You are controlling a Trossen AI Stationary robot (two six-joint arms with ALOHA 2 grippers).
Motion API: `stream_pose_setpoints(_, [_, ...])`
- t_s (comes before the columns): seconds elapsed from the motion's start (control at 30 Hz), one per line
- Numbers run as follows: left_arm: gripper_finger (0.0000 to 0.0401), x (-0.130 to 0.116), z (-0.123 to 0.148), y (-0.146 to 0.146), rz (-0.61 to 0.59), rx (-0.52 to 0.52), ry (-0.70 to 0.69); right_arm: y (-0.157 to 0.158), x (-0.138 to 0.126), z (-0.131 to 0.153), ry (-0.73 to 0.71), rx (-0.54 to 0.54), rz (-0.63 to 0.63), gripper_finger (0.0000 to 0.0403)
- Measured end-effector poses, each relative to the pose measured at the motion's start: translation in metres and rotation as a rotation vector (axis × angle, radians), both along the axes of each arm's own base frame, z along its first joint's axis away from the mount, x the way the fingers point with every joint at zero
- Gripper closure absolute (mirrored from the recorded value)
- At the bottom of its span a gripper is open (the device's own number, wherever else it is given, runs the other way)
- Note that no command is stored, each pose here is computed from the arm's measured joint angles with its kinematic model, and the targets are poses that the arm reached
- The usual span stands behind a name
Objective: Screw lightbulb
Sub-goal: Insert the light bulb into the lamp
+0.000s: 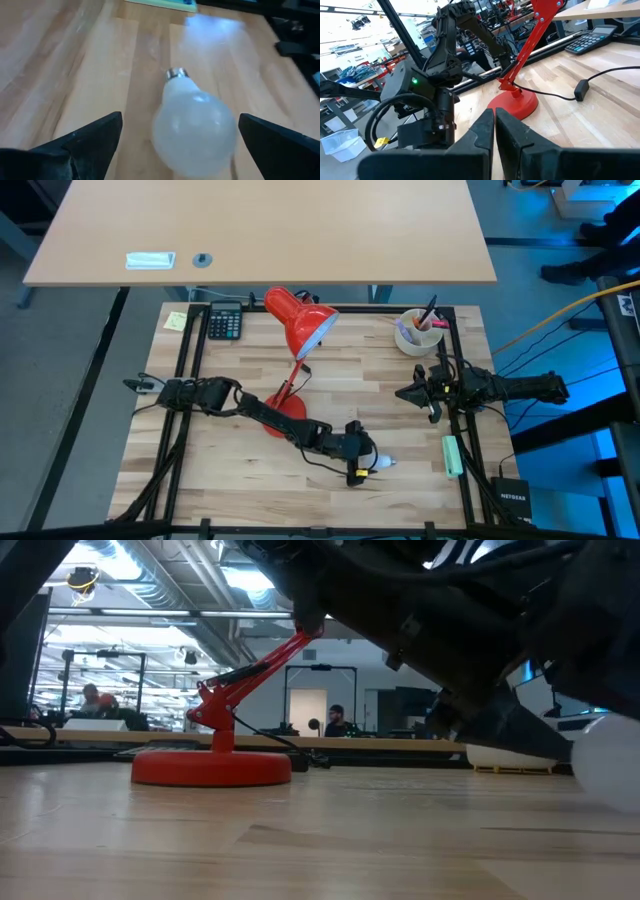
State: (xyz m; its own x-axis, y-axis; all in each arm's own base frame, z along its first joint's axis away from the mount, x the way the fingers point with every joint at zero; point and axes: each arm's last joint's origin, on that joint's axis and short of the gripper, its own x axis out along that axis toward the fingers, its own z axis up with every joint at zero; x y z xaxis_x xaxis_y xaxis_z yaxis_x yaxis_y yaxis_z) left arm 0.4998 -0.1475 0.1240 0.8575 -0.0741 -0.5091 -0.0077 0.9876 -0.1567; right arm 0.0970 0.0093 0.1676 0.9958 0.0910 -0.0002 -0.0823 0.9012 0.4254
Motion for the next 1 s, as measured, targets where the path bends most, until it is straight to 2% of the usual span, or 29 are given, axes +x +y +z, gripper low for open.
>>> stream_pose_setpoints(0.27, [0.0011, 0.000, -0.007, -0.004, 0.009, 0.018, -0.005, 0.000, 0.000, 0.000, -0.001, -0.003, 0.000, 0.0381])
stream_pose_setpoints(0.43, [0.0011, 0.001, -0.009, -0.002, -0.007, 0.070, -0.014, 0.000, 0.000, 0.000, -0.003, -0.023, -0.001, 0.0381])
stream_pose_setpoints(0.8, [0.0011, 0.006, -0.016, 0.006, 0.003, 0.050, -0.038, 0.000, 0.000, 0.000, -0.003, -0.026, -0.001, 0.0381])
stream_pose_setpoints(0.9, [0.0027, 0.006, -0.017, 0.007, 0.005, 0.052, -0.032, 0.000, 0.000, 0.000, -0.003, -0.026, -0.002, 0.0381])
stream_pose_setpoints(1.0, [0.0062, 0.006, -0.017, 0.007, 0.005, 0.052, -0.032, 0.000, 0.000, 0.000, -0.004, -0.026, -0.001, 0.0381])
